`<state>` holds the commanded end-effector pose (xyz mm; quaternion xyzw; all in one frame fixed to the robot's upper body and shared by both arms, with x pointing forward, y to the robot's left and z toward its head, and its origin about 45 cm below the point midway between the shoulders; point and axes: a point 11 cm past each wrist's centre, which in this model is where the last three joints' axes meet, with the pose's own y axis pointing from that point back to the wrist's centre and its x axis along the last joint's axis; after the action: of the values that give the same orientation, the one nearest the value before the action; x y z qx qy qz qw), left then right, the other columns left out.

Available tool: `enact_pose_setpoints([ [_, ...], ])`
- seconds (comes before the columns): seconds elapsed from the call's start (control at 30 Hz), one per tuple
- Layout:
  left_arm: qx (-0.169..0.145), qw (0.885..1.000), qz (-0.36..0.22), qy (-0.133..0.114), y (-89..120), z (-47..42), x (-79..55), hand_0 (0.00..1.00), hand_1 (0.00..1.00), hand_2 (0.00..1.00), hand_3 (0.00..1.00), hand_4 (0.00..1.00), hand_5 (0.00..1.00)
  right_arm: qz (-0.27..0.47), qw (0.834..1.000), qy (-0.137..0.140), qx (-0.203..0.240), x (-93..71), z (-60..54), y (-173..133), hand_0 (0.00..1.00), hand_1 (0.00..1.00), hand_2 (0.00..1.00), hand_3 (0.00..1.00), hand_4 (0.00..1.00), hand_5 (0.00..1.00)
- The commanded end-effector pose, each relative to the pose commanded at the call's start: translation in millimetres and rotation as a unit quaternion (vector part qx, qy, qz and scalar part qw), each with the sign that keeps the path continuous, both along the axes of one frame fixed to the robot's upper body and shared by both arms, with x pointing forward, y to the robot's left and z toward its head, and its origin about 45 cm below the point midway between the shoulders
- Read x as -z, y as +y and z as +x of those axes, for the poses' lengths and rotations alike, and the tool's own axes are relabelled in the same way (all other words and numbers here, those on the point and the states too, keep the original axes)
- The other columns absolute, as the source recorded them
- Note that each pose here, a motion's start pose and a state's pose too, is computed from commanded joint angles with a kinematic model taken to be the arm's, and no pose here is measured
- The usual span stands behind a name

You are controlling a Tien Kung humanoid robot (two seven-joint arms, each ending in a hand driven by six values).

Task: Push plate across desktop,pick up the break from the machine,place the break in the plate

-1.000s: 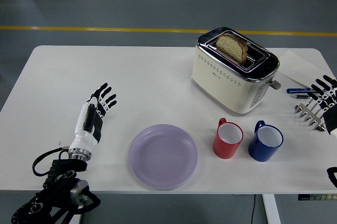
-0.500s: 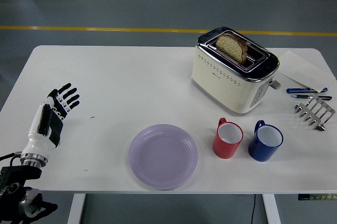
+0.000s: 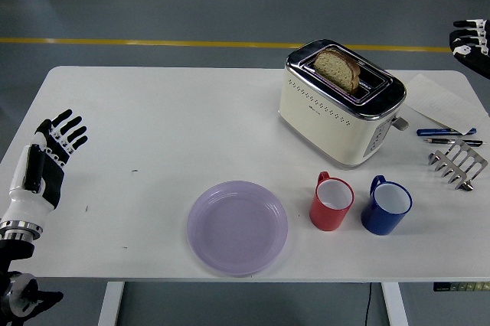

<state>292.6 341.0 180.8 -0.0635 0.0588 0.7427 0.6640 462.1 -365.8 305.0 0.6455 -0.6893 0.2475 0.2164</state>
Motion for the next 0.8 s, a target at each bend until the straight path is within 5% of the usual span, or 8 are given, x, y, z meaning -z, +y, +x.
enact_pose_setpoints([
  [0.3, -0.024, 1.0, -0.013, 0.004, 2, -1.8, 7.5, 0.788, 0.777, 0.781, 0.776, 0.517, 0.998, -0.145, 0.986, 0.045, -0.067, -0.7, 31.1, 70, 0.879, 0.844, 0.852, 0.851, 0.745, 0.499],
  [0.8, -0.036, 0.999, -0.013, -0.002, 4, -3.4, 9.1, 0.771, 0.74, 0.749, 0.746, 0.508, 0.998, -0.219, 0.967, 0.069, -0.109, -0.1, 59.2, 145, 0.892, 0.87, 0.9, 0.906, 0.824, 0.503],
])
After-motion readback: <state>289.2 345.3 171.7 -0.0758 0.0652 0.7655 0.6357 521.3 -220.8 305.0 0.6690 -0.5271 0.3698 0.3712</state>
